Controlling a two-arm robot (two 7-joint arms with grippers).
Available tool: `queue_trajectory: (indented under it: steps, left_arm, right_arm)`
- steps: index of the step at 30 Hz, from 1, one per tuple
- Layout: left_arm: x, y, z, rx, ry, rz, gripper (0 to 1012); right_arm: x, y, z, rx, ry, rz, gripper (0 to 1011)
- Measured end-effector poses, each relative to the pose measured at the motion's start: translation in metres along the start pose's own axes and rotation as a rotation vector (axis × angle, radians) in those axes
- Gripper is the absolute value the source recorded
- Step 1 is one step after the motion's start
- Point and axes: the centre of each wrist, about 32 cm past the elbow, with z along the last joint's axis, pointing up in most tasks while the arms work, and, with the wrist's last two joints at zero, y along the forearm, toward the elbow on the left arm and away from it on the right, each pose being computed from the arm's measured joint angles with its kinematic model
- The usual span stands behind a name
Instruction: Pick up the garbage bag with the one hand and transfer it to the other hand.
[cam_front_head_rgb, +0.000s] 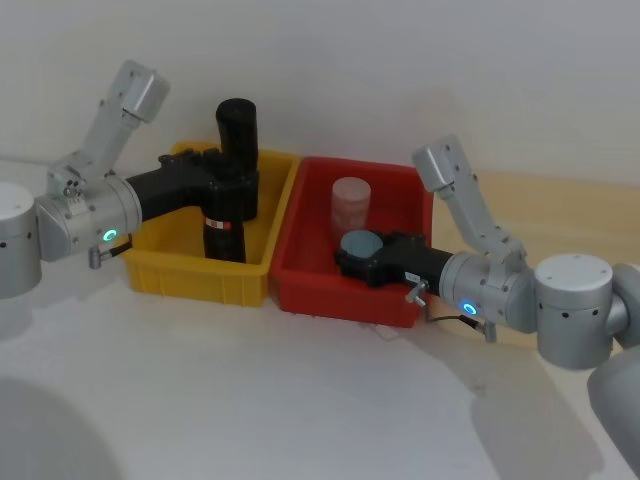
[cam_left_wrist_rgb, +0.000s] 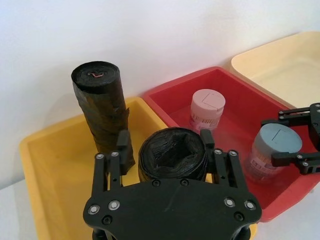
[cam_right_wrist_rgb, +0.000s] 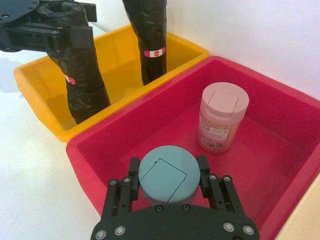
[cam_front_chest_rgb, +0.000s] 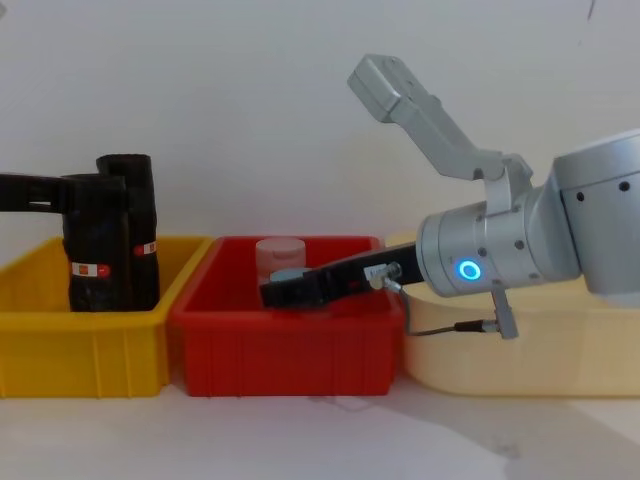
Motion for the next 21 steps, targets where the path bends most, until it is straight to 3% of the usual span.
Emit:
queue_trajectory:
  steps: [10,21]
  left_arm:
    - [0.0000,0.0000,0.0000,0.000,0.000,0.000,531]
    - [0.0000,0.0000,0.0000,0.000,0.000,0.000,435]
  right_arm:
    - [0.0002,0.0004,-0.0005,-0.002,0.000,0.001,660]
    - [0.0003,0.0007,-0.0005,-0.003,0.001,0.001,660]
